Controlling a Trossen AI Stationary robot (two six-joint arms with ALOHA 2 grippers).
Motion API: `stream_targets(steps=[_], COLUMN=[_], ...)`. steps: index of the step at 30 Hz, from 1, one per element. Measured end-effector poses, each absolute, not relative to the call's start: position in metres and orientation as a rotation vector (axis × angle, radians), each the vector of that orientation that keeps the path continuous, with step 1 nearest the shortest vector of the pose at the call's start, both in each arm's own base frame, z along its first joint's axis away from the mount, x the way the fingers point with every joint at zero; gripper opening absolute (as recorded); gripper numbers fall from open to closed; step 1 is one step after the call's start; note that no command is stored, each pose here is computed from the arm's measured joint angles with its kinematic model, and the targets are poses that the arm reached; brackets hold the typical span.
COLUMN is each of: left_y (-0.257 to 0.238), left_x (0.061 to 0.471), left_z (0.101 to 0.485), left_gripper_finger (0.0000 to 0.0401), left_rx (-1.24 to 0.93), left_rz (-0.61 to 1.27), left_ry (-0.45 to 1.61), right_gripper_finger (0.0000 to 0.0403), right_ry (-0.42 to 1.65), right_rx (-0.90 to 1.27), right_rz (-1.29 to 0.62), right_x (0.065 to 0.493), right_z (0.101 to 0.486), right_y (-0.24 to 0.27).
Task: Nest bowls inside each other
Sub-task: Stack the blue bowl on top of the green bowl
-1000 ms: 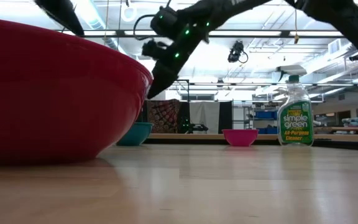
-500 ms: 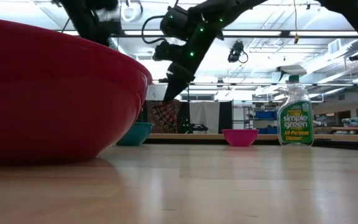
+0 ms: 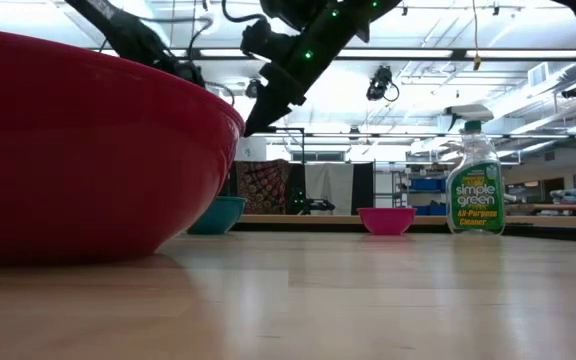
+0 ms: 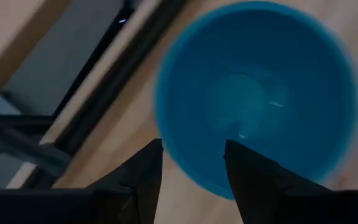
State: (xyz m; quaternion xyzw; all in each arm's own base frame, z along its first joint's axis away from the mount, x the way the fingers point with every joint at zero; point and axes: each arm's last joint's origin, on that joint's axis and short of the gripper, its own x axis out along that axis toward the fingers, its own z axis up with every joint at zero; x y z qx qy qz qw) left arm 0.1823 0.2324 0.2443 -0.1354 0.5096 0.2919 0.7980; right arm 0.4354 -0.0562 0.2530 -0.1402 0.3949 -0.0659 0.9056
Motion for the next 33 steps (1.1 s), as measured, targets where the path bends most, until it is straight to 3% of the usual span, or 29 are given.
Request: stream_targets(steps=[7,14,24,33], left_y=[0.262,0.273,0.263,0.231], left_x=[0.172,0.171,0.195,0.235], left_z=[0.232,0.207,0.193,0.194], left_gripper_finger=[0.0176,0.0176,0.0176,0.0176], left_rx=[-0.362,-0.399,-0.283,-0.128], left_rz=[0.790,0.849,0.705,0.539], left_ry=[1.036,1.133,1.215,1.219], right_gripper_finger=[0.0200,0.0200,0.0200,0.0200], right_ry=[0.816,0.784,0.786,0.907], right_rx=[-0.313,-0.329,-0.322,-0.328], right_rz=[-0.136,-0.136,-0.138,-0.116], right_x=[0.437,0.439,0.439,0.428], right_z=[0.253,0.255,0.255,0.239], right_y=[-0.042,-0.037,-0.038,-0.056])
